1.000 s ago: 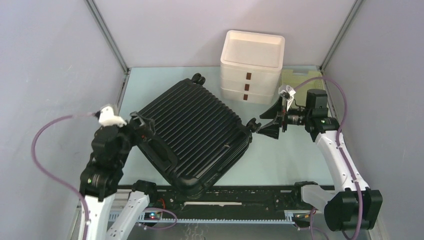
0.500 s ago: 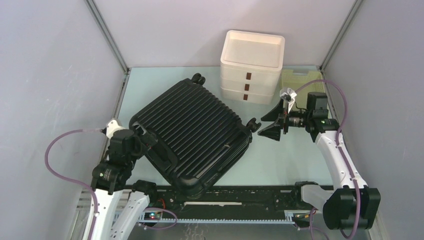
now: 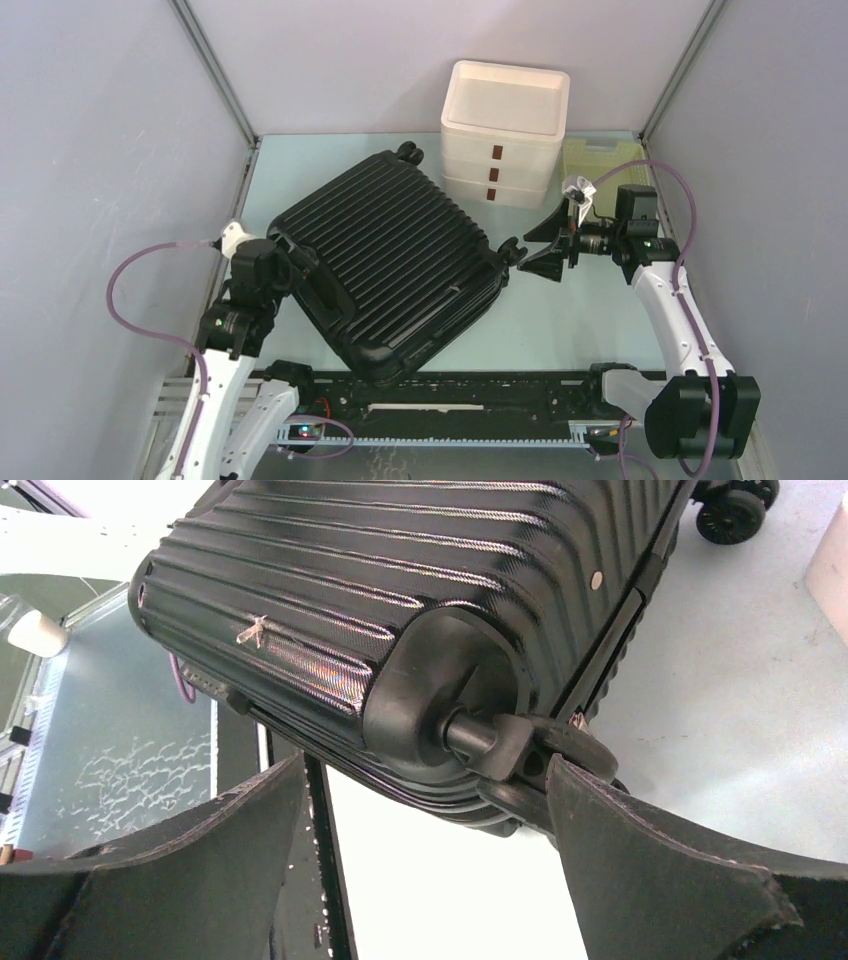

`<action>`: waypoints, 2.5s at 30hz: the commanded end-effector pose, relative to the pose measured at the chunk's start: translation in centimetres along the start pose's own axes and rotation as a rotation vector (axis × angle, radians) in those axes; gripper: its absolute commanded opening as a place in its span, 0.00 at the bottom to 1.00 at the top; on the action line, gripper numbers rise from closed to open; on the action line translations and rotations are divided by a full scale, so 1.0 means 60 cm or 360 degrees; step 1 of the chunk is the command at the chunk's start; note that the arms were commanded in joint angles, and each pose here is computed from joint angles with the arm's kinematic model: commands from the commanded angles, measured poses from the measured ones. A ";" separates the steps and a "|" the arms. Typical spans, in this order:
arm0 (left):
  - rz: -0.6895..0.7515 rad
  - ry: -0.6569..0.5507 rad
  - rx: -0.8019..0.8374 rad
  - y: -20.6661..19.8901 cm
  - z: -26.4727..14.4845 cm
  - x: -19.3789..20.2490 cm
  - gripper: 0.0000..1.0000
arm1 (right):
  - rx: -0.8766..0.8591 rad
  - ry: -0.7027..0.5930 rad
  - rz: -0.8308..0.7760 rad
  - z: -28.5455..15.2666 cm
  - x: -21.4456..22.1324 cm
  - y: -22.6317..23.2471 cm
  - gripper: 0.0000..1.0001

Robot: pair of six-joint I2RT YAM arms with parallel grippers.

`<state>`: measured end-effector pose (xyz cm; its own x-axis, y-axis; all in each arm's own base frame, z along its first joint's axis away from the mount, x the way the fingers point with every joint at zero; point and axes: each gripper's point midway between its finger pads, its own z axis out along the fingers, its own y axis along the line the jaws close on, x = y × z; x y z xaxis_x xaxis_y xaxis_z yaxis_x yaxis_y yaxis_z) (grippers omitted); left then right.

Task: Open, take out, and arrange the luggage
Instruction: Rotate the luggage at the center of the board, then grab the zipper of the luggage.

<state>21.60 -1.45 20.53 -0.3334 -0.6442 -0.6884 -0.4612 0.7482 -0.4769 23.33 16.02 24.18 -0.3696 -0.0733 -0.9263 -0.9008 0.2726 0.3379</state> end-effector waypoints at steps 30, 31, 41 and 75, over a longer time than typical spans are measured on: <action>0.0091 -0.0086 0.0250 -0.112 0.165 -0.154 0.75 | -0.0266 0.0972 -0.0572 0.105 0.096 0.010 0.84; 0.0092 -0.0090 0.0257 -0.116 0.168 -0.158 0.75 | -0.0273 0.0962 -0.0561 0.109 0.095 0.017 0.82; 0.0187 -0.0036 0.0420 -0.154 0.167 -0.167 0.77 | -0.0270 0.0582 -0.0473 0.057 0.015 0.070 0.91; 0.1092 -0.0147 0.1737 -0.237 -0.123 0.049 1.00 | -0.0151 0.0163 -0.0577 0.032 0.152 -0.056 0.80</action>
<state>20.38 -16.01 30.14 -0.2970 -0.1801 -0.9378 0.6872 0.6416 -0.3408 21.87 15.67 14.04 -0.1366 -0.2161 -0.9668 -0.9839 0.1427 0.1071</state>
